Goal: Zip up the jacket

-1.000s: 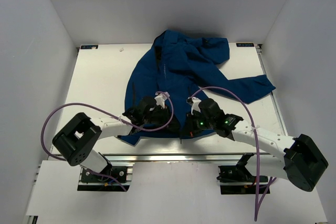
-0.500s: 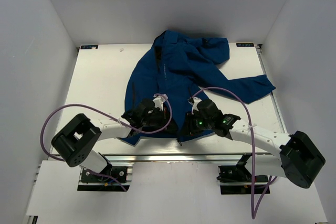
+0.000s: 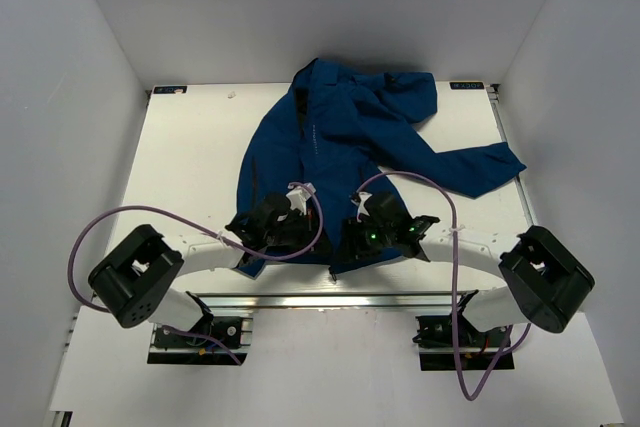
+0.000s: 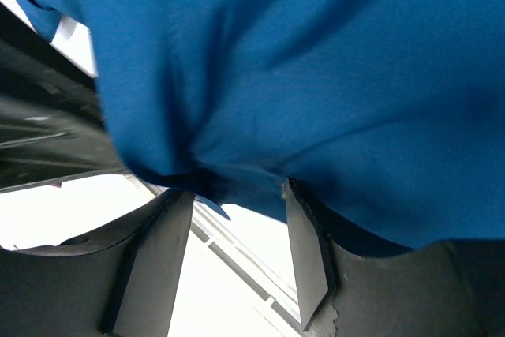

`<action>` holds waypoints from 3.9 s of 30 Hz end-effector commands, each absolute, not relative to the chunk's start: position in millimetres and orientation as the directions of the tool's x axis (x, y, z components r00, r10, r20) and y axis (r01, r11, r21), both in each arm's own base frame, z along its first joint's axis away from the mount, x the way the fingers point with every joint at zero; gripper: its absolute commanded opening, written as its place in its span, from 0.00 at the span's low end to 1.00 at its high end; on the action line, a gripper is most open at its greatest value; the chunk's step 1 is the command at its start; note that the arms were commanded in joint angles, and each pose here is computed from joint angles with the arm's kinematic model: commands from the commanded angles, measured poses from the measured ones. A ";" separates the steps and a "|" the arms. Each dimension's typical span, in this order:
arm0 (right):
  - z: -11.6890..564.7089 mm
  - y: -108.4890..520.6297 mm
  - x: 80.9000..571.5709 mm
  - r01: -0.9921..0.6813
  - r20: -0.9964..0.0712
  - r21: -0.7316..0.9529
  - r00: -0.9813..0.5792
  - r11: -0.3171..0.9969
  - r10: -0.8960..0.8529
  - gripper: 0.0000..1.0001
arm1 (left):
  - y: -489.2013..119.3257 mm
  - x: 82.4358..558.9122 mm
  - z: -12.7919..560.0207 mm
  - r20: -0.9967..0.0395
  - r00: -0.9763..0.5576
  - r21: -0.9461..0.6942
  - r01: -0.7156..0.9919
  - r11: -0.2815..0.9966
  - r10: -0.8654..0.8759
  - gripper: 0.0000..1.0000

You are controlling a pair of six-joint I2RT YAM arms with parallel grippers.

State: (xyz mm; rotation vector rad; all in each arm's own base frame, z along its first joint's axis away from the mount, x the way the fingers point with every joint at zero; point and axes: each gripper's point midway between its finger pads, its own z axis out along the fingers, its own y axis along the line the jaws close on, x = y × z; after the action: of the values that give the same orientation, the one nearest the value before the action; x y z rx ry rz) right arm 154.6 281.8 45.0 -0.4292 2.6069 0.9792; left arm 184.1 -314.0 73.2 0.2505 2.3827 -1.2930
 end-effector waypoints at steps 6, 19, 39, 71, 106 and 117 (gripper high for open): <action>53.7 300.1 155.1 -0.471 -0.469 0.540 -0.857 0.697 -0.215 0.60 | -317.3 183.7 95.4 -0.483 -0.874 -0.755 0.387 0.530 -0.049 0.00; 58.6 284.6 171.9 -0.352 -0.524 0.410 -0.846 0.841 -0.099 0.62 | -314.1 185.5 93.5 -0.488 -0.871 -0.726 0.371 0.579 -0.053 0.00; 47.1 304.4 167.2 -0.427 -0.543 0.339 -0.816 0.839 -0.196 0.58 | -306.4 182.7 86.4 -0.479 -0.875 -0.707 0.341 0.620 -0.066 0.00; 67.9 320.4 142.0 -0.576 -0.597 0.324 -0.740 0.750 -0.311 0.00 | -297.0 192.8 92.8 -0.515 -0.854 -0.646 0.334 0.687 -0.068 0.30; 128.7 238.0 197.4 -0.493 -0.512 0.785 -0.857 0.376 -0.054 0.00 | -209.4 227.5 86.7 -0.540 -0.836 -0.225 0.028 0.974 -0.101 0.98; 116.7 231.0 203.9 -0.481 -0.515 0.748 -0.855 0.457 -0.057 0.00 | -217.9 273.2 45.7 -0.482 -0.859 -0.183 -0.094 0.979 -0.173 0.73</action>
State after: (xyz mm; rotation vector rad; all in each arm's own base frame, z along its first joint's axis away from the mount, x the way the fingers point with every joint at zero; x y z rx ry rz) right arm 194.3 231.3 108.7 -0.4262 2.3217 1.4204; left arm 258.9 -216.0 38.1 -0.1501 2.6536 -0.2121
